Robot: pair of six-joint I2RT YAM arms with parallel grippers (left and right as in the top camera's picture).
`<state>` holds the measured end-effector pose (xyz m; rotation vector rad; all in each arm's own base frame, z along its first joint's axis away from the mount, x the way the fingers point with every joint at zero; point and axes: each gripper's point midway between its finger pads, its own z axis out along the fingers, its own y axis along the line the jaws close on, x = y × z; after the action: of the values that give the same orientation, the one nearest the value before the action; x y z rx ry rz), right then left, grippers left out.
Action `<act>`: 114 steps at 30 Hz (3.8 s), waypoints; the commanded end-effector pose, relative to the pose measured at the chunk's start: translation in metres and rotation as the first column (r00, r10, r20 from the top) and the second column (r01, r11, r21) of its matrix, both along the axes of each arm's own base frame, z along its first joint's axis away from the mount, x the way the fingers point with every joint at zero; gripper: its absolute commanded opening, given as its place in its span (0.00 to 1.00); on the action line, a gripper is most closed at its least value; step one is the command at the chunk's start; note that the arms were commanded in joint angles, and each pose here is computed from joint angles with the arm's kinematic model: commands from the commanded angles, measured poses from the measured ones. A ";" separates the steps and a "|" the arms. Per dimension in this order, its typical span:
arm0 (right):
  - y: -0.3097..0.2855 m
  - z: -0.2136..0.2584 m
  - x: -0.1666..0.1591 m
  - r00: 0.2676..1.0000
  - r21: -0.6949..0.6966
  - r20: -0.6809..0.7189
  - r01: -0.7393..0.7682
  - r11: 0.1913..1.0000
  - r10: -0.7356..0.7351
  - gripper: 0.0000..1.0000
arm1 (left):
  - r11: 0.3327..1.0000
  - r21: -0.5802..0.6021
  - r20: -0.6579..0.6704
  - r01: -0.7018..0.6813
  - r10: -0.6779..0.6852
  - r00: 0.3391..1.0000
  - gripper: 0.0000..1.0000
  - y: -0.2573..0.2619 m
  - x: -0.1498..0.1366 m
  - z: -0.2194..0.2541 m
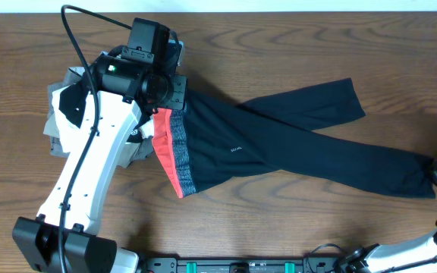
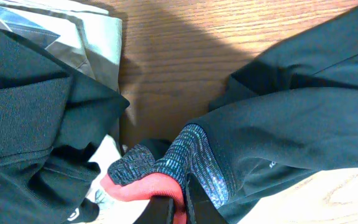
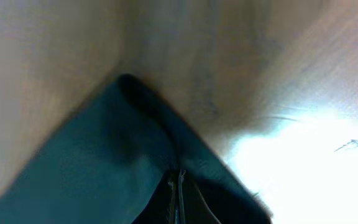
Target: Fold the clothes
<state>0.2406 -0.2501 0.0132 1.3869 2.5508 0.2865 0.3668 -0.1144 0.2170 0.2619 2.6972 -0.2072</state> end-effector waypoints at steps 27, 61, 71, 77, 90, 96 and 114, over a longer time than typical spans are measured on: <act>-0.056 0.094 0.025 0.948 -0.142 0.283 0.189 0.972 -0.143 0.01 | 0.999 -0.013 -0.029 0.029 -0.030 0.999 0.35 -0.012 0.000 -0.008; -0.058 0.093 0.022 0.948 -0.145 0.266 0.218 0.965 -0.174 0.01 | 0.975 -0.089 -0.471 0.204 -0.222 0.854 0.59 -0.023 -0.097 -0.203; -0.057 0.092 0.022 0.948 -0.141 0.266 0.216 0.966 -0.173 0.01 | 0.980 -0.122 -0.486 0.156 -0.196 0.852 0.59 -0.022 -0.094 -0.207; -0.057 0.092 0.022 0.948 -0.141 0.265 0.216 0.966 -0.173 0.01 | 0.948 -0.285 -0.487 0.138 -0.268 0.831 0.32 -0.048 -0.101 -0.195; -0.055 0.103 0.039 0.925 -0.117 0.357 0.185 0.976 -0.133 0.01 | 0.941 -0.297 -0.365 0.164 -0.270 0.891 0.09 -0.045 -0.094 -0.111; -0.053 0.112 0.050 0.901 -0.104 0.421 0.159 0.982 -0.101 0.01 | 0.974 -0.172 -0.207 0.144 -0.179 0.962 0.09 -0.006 -0.098 -0.040; -0.050 0.219 0.087 0.629 0.007 0.777 0.038 0.999 -0.029 0.01 | 0.985 -0.169 0.485 0.027 0.059 0.873 0.09 0.049 -0.095 0.169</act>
<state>0.3276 -0.2930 0.1866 1.0239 1.8612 0.6614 0.2689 -0.0664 0.3539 0.2179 2.2526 -0.3185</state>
